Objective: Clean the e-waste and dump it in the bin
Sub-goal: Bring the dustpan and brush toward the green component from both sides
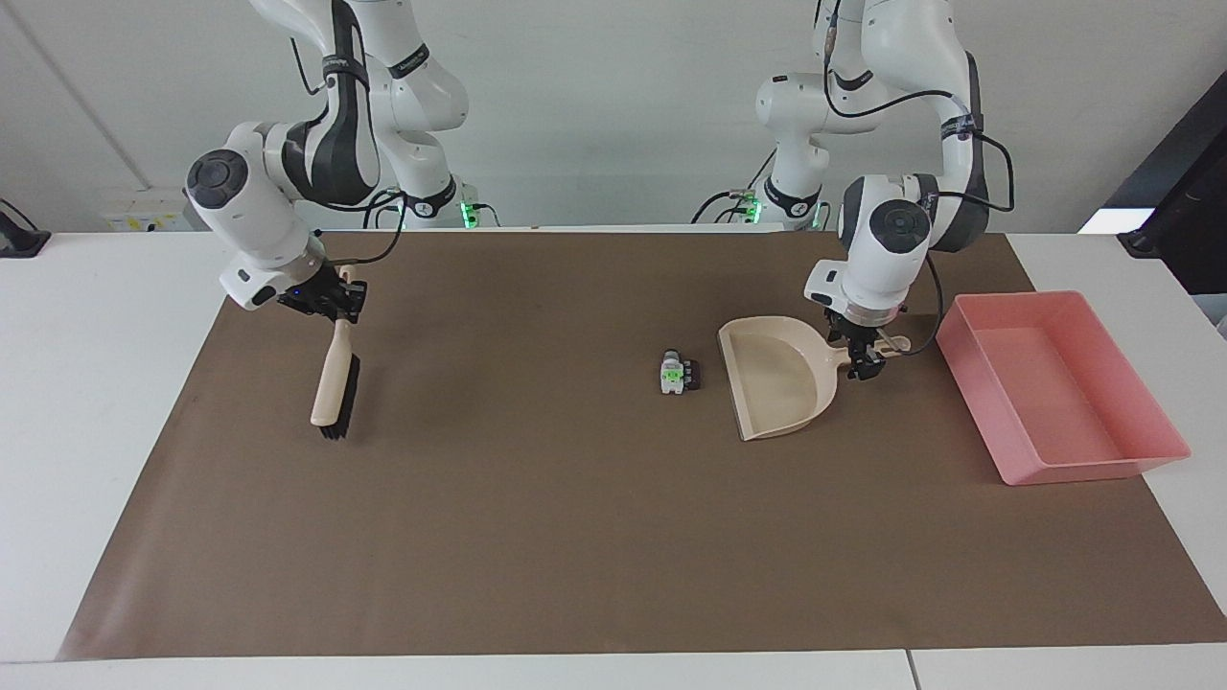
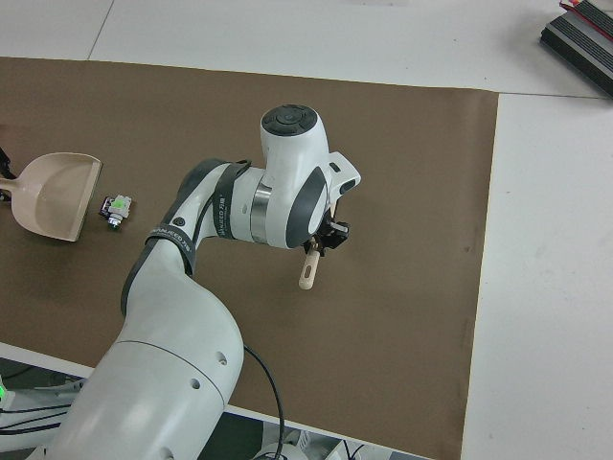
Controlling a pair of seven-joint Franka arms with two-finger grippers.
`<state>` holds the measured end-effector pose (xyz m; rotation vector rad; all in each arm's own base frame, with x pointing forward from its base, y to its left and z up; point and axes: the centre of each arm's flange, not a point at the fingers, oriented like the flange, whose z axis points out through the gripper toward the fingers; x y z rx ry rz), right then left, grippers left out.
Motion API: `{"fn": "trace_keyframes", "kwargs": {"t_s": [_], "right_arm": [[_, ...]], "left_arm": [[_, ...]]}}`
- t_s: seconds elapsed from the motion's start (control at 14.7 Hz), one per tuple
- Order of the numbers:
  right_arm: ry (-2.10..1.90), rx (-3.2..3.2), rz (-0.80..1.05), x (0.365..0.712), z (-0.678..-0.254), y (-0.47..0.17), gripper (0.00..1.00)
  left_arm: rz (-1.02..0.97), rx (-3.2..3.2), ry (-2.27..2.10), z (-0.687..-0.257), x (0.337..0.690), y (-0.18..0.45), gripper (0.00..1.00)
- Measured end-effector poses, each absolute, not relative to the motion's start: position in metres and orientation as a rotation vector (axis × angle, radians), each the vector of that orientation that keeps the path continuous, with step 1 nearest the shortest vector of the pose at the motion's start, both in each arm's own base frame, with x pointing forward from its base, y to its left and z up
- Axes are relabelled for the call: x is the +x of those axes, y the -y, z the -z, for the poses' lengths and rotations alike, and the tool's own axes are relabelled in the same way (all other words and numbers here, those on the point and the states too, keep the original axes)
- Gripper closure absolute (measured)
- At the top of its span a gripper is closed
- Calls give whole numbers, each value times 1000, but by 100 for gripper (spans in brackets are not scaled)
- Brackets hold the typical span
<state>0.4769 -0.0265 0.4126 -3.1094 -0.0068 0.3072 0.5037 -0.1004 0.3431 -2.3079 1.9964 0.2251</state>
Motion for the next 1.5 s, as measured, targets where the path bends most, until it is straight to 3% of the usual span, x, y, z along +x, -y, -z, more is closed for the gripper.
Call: {"fn": "trace_keyframes", "kwargs": {"t_s": [0.14, 0.61, 1.02, 1.5], "right_arm": [[-24, -3121, -328, 481, -429, -2, 75], [-185, -3185, -325, 466, -442, -132, 75], [151, -3239, -364, 419, -411, -262, 75], [284, -3163, -356, 391, -397, -322, 75]], "left_arm": [[-211, -2292, -2008, -349, 506, 100, 67], [-284, -2161, -2048, -384, 516, 116, 67], [-332, -1974, -2137, -377, 502, 156, 67], [-361, -1956, -2157, -358, 493, 154, 67]]}}
